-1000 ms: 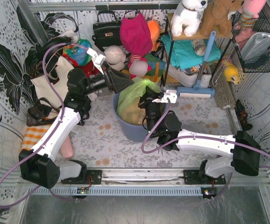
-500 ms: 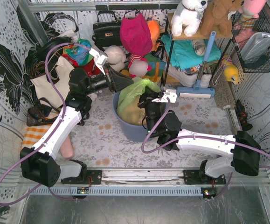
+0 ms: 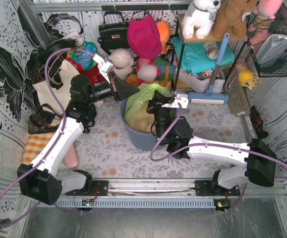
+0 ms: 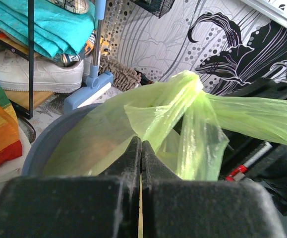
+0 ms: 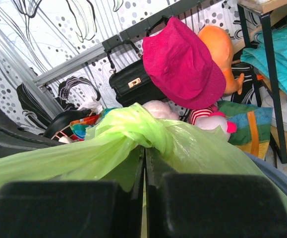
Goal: Tie the trash bag
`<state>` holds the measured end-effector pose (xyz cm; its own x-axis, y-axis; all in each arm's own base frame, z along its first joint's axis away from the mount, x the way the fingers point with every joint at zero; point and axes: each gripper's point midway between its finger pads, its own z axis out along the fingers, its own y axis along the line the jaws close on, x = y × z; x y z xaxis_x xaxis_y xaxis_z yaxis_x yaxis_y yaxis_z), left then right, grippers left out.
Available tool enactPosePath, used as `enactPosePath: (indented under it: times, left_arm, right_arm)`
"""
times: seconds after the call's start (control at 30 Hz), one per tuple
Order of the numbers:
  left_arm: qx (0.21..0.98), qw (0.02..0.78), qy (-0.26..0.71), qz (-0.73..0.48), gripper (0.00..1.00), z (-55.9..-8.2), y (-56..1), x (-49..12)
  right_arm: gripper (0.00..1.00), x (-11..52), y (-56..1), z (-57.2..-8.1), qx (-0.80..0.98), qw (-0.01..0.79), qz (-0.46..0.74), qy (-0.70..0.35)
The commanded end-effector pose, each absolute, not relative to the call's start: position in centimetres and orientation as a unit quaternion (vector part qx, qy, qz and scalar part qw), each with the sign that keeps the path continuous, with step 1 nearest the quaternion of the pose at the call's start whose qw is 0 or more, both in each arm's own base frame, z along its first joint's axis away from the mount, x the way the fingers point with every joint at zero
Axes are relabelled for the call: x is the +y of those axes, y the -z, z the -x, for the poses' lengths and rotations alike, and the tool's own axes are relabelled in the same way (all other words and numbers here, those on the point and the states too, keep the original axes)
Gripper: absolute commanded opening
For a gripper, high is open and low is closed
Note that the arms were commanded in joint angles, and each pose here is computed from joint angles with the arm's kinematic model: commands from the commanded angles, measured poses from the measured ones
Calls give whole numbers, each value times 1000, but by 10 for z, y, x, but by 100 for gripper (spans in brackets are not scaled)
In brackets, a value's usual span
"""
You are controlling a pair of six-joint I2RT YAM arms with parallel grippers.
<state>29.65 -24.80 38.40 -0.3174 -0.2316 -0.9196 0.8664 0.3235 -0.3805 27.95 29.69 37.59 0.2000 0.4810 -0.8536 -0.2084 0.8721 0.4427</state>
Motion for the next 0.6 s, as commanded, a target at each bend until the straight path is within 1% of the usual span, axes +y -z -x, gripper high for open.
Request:
enactPosePath:
  times: [0.0,0.33,0.43,0.47,0.5,0.57]
  left_arm:
    - [612,531,513,-284,0,-275,-390,-244]
    - [625,521,509,-282,0,-253,-384,-239]
    - [635,527,495,-274,0,-254,-381,-236]
    - [638,533,486,-270,4,-257,-382,-234]
    - [644,541,472,-263,12,-262,-382,-231]
    - [654,558,446,-250,31,-273,-385,-225]
  right_arm:
    - [0,299,-393,-282,566,775,-129,-250]
    - [0,316,-400,-286,525,803,-85,-270]
    - [0,316,-400,-288,523,805,-82,-268]
    - [0,315,-399,-287,523,805,-83,-269]
    - [0,315,-398,-287,523,804,-83,-269]
    - [0,313,-397,-286,524,804,-83,-268]
